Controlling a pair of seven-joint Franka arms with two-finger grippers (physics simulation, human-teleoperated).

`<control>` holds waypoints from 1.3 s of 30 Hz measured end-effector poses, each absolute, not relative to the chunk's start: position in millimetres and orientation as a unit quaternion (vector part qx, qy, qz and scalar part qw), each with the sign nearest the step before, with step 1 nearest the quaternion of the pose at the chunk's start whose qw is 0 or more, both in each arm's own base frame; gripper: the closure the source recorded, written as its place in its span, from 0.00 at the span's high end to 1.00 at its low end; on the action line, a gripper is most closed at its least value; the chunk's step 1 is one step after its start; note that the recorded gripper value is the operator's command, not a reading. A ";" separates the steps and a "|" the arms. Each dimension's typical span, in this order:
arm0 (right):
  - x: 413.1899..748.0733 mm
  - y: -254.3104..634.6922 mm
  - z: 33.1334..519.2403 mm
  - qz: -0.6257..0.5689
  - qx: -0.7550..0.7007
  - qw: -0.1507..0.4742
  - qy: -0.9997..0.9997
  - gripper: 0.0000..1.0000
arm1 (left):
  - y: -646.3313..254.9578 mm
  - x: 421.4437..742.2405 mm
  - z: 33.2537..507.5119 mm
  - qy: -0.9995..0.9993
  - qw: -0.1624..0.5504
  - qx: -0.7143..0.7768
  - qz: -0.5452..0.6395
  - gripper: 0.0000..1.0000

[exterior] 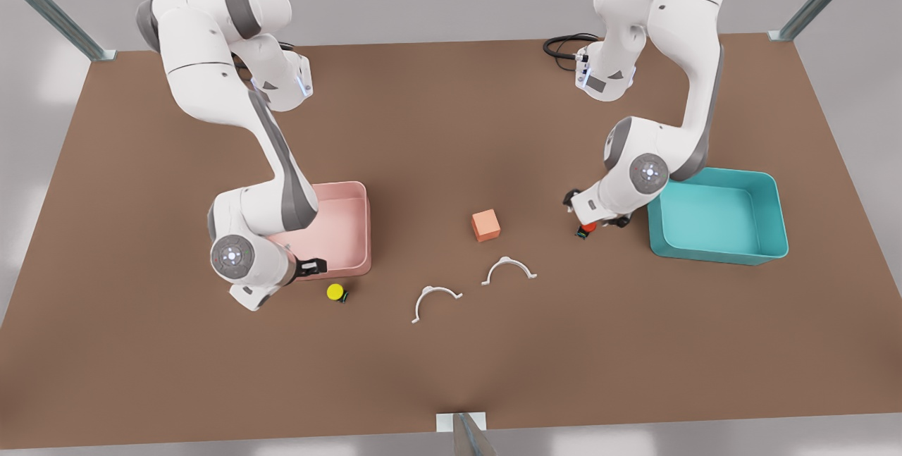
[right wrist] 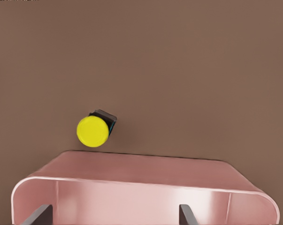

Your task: Place the red button in the blue storage box with the left arm, and place the yellow button in the pink storage box with the right arm

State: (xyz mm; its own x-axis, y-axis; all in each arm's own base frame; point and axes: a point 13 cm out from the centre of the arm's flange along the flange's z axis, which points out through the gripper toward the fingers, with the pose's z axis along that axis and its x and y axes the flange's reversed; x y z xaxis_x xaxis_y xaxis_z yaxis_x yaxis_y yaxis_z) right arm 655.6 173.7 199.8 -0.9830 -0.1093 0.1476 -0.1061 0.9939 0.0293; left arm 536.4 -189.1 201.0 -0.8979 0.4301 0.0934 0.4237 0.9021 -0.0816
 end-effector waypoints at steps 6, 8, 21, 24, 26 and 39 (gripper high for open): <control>720.1 227.4 165.0 -0.029 0.026 0.017 -0.999 1.00 | -171.4 531.2 154.5 -0.971 0.030 -0.234 0.029 0.99; 736.6 245.4 154.4 -0.032 0.014 0.001 -0.999 1.00 | -168.1 524.5 142.5 -0.970 0.027 -0.242 0.029 0.99; 745.3 232.8 117.1 -0.015 -0.105 0.012 -0.994 1.00 | -147.9 518.9 78.0 -0.962 0.041 -0.270 0.029 0.86; 727.9 233.5 106.8 -0.008 -0.126 0.033 -0.991 1.00 | -148.1 520.7 71.8 -0.960 0.040 -0.276 0.029 0.60; 712.2 233.3 108.5 -0.004 -0.137 0.046 -0.989 1.00 | -148.6 521.8 70.7 -0.960 0.037 -0.277 0.030 0.51; 665.7 224.1 84.7 0.012 -0.189 0.080 -0.979 1.00 | -84.5 580.1 223.3 -0.970 -0.045 -0.239 0.017 0.45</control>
State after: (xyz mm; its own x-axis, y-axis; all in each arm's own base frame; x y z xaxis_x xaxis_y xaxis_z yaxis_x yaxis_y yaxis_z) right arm 665.7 224.1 84.7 -0.9156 0.3725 0.1516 0.3688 0.9280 -0.0530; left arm 580.1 -84.5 223.3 -0.8816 0.4623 -0.0954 0.4654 0.8850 -0.0121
